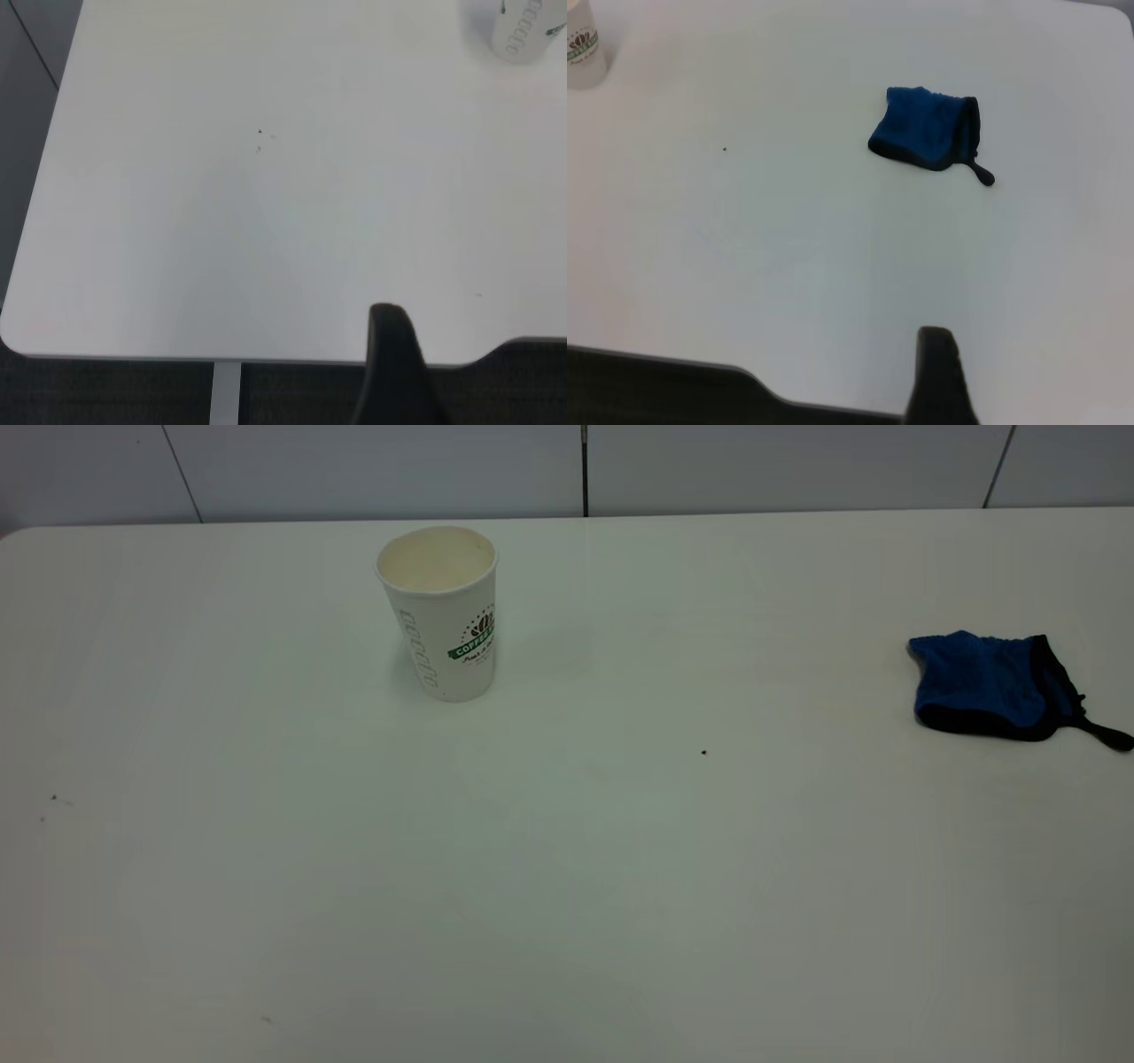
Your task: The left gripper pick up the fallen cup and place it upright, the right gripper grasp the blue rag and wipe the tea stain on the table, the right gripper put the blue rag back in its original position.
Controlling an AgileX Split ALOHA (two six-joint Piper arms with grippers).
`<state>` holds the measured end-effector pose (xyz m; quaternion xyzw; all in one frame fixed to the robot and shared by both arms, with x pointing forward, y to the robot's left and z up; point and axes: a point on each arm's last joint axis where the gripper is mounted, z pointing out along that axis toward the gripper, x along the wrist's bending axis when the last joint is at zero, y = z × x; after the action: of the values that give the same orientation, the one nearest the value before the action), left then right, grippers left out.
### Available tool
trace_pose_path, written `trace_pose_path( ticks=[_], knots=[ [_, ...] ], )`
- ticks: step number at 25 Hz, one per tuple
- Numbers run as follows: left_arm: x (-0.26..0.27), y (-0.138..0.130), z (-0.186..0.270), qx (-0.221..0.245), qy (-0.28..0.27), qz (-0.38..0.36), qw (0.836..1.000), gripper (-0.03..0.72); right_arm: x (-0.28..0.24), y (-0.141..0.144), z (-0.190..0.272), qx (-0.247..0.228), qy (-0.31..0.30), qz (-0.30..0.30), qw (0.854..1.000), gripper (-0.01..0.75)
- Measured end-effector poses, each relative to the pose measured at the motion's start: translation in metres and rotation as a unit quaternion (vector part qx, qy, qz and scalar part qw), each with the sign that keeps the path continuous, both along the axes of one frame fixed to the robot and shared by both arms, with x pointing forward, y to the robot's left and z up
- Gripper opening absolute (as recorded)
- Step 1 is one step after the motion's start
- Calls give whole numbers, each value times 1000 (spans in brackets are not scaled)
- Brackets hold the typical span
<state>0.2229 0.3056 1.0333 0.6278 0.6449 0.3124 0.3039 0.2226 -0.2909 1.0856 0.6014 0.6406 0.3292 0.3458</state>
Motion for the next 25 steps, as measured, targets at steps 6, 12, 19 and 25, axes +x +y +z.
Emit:
trace_pose_path(
  ticks=[6,12,19,25],
  knots=[
    [0,0,0,0,0,0,1000,507,7,1,-30,7,2,2,1000,586],
    [0,0,0,0,0,0,1000,507,13,1,-45,15,3,5,1000,587],
    [0,0,0,0,0,0,1000,507,10,1,-46,14,-14,5,1000,587],
    [0,0,0,0,0,0,1000,507,10,1,-46,14,-14,5,1000,587]
  ],
)
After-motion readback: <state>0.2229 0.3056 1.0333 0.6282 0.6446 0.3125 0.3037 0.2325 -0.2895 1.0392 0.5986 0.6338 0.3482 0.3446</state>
